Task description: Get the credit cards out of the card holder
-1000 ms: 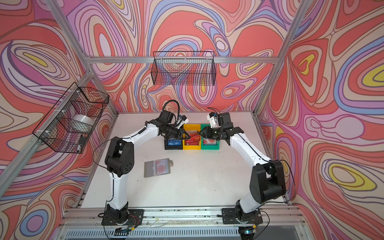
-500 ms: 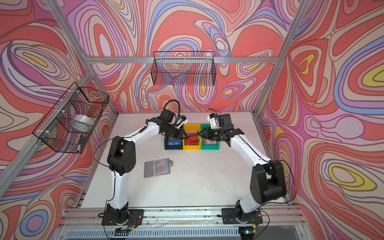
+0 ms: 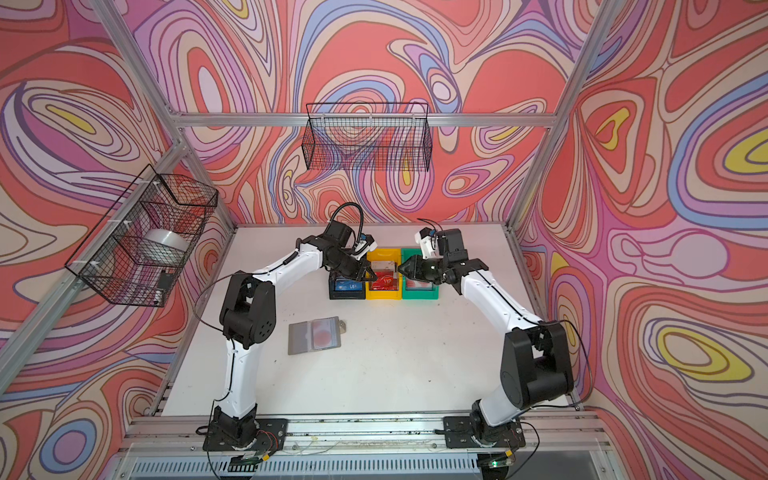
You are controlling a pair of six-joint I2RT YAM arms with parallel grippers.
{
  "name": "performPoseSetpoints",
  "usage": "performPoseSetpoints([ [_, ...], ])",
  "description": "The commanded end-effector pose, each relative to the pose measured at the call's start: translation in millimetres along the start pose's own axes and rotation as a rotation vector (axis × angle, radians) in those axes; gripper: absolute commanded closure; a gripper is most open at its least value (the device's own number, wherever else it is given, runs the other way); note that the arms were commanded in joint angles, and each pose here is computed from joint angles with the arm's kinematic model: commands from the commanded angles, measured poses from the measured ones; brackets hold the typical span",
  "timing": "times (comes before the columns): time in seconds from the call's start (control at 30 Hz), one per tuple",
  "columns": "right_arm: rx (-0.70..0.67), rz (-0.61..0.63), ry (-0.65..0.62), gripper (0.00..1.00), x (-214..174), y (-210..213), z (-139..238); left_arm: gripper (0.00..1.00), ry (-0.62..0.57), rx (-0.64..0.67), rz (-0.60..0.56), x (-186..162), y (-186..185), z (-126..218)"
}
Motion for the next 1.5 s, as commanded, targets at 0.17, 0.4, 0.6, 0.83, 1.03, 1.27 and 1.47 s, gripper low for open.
performPoseSetpoints([
  [0.17,0.023,0.009,-0.024,0.69,2,4,6,0.98,0.061,0.024,-0.005,-6,0,-13],
  [0.4,0.028,0.007,-0.026,0.69,3,4,7,0.97,0.062,0.037,0.002,-5,1,-12],
  [0.6,0.035,0.004,-0.028,0.69,2,4,8,0.85,0.068,0.044,0.007,-6,2,-12],
  [0.83,0.037,0.000,-0.029,0.69,2,4,8,0.82,0.076,0.058,0.013,-5,3,-11],
  [1.03,0.040,-0.002,-0.029,0.69,2,4,9,0.81,0.080,0.076,0.015,-5,4,-9],
  [1.27,0.047,0.000,-0.025,0.69,1,4,10,0.73,0.070,0.100,0.015,-4,-3,7],
  [1.47,0.156,0.008,0.042,0.68,-8,12,1,0.67,-0.094,0.069,0.100,-4,-14,56],
])
Point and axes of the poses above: each gripper's point midway between its finger pads, its own z axis back along the fingers, its own y axis along the line the jaws close on, x = y × z, the point moved 4 cm from there along z, back along the fingers, and after that the axes turned 2 degrees about z, right-handed, at the moved point
